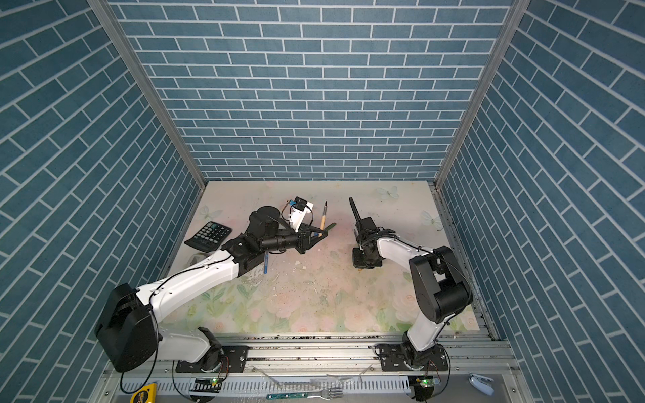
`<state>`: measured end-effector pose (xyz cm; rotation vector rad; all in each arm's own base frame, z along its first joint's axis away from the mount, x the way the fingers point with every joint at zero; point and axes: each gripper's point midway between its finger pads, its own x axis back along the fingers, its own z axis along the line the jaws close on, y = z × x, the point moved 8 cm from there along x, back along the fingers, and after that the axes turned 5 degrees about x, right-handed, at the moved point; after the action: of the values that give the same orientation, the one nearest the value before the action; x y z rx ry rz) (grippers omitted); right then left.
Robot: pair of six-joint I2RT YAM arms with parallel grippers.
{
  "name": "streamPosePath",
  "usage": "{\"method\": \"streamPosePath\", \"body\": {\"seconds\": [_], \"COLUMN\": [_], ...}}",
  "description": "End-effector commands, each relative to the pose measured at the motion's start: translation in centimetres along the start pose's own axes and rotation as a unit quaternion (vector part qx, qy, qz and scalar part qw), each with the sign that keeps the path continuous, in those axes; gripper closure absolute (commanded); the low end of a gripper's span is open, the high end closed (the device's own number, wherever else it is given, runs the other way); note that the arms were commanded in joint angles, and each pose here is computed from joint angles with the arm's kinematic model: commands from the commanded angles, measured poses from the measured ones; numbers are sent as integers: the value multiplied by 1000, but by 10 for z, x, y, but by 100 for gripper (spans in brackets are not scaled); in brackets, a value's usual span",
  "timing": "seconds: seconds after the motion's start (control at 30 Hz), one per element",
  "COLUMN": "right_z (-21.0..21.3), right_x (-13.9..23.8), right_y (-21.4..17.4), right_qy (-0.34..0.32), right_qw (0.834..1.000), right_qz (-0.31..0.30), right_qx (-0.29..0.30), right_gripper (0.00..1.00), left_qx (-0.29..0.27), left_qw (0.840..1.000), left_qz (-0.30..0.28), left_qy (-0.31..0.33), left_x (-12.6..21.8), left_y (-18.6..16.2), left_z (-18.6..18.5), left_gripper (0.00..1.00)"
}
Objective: Insert the pens into the pen caps
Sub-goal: 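Close the right gripper on the tan cap lying on the table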
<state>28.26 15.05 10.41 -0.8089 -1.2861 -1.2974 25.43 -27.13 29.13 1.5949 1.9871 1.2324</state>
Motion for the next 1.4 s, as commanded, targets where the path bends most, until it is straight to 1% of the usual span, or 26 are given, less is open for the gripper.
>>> {"method": "streamPosePath", "body": {"seconds": [0.0,0.13,0.27,0.3,0.43,0.63,0.67,0.73,0.77,0.83,0.97,1.03,1.37], "right_z": [-5,3,18,19,11,-6,-8,-10,-11,-13,-13,-13,-15], "right_x": [-5,5,27,31,37,29,28,24,21,15,5,2,-8], "right_y": [1,3,7,7,8,2,1,2,2,2,2,2,4], "right_qy": [-15,19,101,108,84,32,27,26,27,30,34,35,31], "right_qw": [1000,1000,994,993,994,997,997,997,997,997,997,997,998], "right_qz": [3,-9,-39,-45,-66,-56,-55,-49,-43,-35,-22,-21,-13], "right_qx": [7,1,-14,-16,-25,-53,-55,-56,-58,-59,-59,-59,-59], "right_gripper": [83,79,78,78,78,79,80,94,96,95,86,83,81], "left_qx": [-4,-5,-4,-3,-3,-5,-5,-6,-5,-5,-10,-10,-9], "left_qw": [1000,1000,1000,1000,1000,1000,1000,1000,1000,1000,1000,1000,1000], "left_qz": [7,7,8,9,10,10,10,11,13,15,17,18,19], "left_qy": [-9,-7,-6,-6,-9,-11,-10,-9,-11,-13,-11,-12,-14], "left_x": [-5,-6,-6,-7,-7,-6,-6,-7,-7,-8,-8,-8,-9], "left_y": [-5,-5,-5,-5,-5,-5,-6,-6,-7,-7,-8,-9,-9], "left_z": [1,2,2,3,2,-1,-1,-1,-1,-2,-3,-3,-3], "left_gripper": [100,100,100,100,100,100,100,100,100,100,100,100,100]}}
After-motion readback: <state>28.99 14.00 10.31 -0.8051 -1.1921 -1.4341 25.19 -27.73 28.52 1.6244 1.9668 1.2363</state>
